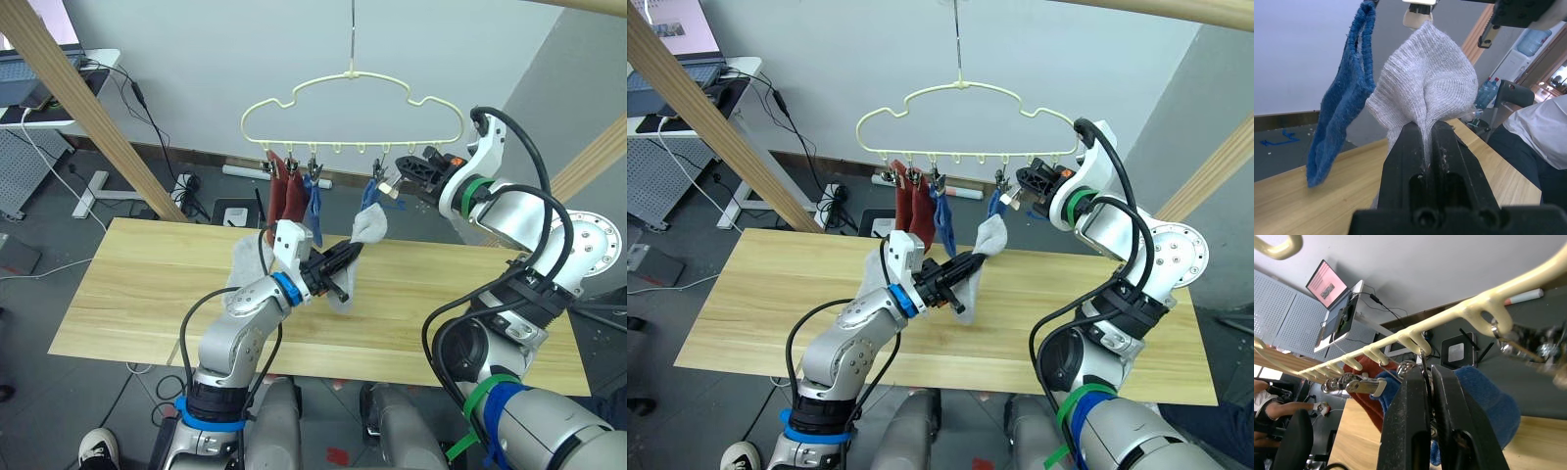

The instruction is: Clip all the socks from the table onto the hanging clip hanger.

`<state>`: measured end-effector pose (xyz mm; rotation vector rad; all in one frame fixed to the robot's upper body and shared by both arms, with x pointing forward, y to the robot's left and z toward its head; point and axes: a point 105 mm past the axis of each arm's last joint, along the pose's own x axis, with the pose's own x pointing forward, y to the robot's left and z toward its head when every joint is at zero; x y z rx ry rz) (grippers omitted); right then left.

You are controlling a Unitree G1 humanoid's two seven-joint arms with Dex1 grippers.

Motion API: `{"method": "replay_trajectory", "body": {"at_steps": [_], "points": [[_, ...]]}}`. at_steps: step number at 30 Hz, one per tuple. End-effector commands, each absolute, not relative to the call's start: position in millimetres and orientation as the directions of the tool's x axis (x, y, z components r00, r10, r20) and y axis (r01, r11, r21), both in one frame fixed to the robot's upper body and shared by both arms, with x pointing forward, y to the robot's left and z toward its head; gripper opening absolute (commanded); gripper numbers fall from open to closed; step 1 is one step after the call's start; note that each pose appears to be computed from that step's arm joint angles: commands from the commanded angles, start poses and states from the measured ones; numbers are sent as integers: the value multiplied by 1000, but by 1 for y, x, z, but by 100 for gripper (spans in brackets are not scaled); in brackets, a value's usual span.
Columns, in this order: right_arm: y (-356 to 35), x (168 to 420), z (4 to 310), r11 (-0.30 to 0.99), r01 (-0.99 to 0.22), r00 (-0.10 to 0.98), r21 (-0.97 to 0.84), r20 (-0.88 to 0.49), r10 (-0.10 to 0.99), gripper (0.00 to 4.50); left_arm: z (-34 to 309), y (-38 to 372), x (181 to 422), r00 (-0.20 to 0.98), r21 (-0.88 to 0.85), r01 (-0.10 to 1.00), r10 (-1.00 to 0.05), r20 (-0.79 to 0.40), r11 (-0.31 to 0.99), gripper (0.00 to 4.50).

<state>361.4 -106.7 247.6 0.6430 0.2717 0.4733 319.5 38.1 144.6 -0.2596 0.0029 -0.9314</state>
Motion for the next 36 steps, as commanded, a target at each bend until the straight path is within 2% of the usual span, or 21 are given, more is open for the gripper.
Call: {"method": "replay_trajectory", "body": {"at_steps": [1, 14, 20, 24, 29, 33, 35, 36], "points": [[-118, 360, 239, 724, -271, 886, 634, -130, 446, 0, 156, 32, 322, 583, -222, 807, -797, 156, 547, 1], [-117, 359, 236, 733, -274, 883, 623, -140, 449, 0, 176, 26, 334, 581, -242, 811, -781, 228, 532, 1], [-118, 359, 236, 734, -279, 881, 620, -138, 452, 0, 178, 21, 330, 555, -243, 829, -798, 236, 504, 1], [-112, 355, 241, 702, -339, 860, 627, -95, 501, 125, 177, 21, 329, 550, -243, 831, -804, 228, 500, 0], [-114, 351, 255, 682, -416, 839, 601, -36, 543, 303, 171, 20, 327, 543, -243, 834, -814, 207, 495, 0], [-115, 334, 278, 609, -579, 757, 542, 79, 649, 438, 171, 14, 325, 521, -236, 848, -828, 208, 474, 0], [-123, 326, 276, 625, -604, 744, 495, 67, 665, 438, 171, 12, 325, 513, -235, 853, -832, 212, 466, 0], [-128, 322, 274, 639, -606, 745, 473, 56, 665, 441, 172, 11, 327, 512, -233, 854, -832, 213, 466, 29]]}}
